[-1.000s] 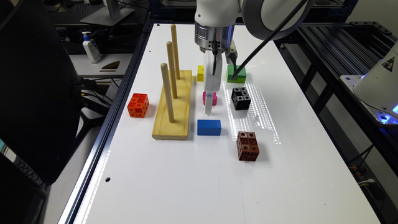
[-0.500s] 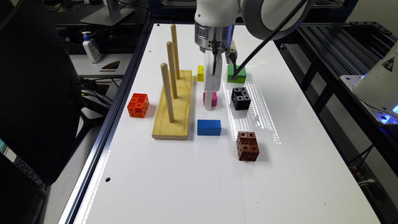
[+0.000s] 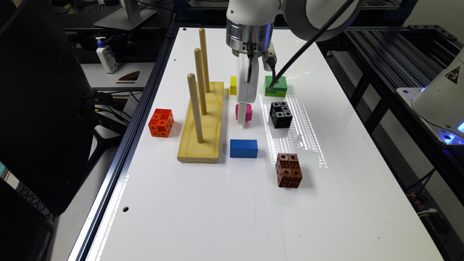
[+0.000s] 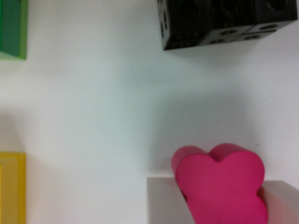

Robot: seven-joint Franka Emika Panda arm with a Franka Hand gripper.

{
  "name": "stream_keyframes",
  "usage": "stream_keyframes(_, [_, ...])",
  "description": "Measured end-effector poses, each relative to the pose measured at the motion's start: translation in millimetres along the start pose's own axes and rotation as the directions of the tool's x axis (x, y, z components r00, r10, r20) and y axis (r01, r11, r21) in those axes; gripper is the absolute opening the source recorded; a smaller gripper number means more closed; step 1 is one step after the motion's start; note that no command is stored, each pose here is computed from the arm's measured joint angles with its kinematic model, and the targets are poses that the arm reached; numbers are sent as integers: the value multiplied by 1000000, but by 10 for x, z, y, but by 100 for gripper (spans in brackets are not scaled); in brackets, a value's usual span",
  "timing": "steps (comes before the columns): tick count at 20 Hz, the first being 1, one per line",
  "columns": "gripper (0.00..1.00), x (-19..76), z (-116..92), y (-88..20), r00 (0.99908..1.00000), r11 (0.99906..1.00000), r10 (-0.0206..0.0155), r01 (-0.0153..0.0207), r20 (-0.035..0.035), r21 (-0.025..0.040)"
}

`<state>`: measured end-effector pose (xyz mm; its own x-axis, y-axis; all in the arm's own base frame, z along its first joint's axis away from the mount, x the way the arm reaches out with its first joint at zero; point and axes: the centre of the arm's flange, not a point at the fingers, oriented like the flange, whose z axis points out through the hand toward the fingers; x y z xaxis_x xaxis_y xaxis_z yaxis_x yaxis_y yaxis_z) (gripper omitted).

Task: Pick up pink flower.

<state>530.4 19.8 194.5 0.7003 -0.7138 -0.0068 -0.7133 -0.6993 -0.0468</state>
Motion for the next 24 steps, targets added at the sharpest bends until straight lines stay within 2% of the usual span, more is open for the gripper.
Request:
stream_keyframes(3, [0,0,-185,-9,999995,999984,-1622,1635,2579,-5335])
stream_keyframes(5, [0,-4,-225,-6,999991,999973,-1972,1998,3627,-7106])
stream_keyframes(7, [0,0,-285,-14,999997,999990,-2467,2466,-394,-3719])
stream_keyframes(9, [0,1,-397,-20,999991,999990,-3321,3313,-2543,-3045])
stream_keyframes(13, [0,-15,-704,-19,999982,999950,-5644,5628,-1937,-8290])
stream_keyframes(18, [0,-32,-749,-4,999981,999899,-6023,6040,1420,-12871])
stream_keyframes(19, [0,-30,-759,-6,999981,999914,-6086,6086,109,-11606])
stream_keyframes(21, [0,-28,-860,-14,999945,999967,-6785,6749,-7969,-4567])
stream_keyframes(24, [0,-54,-1119,0,999890,999957,-8295,8244,-12328,-4157])
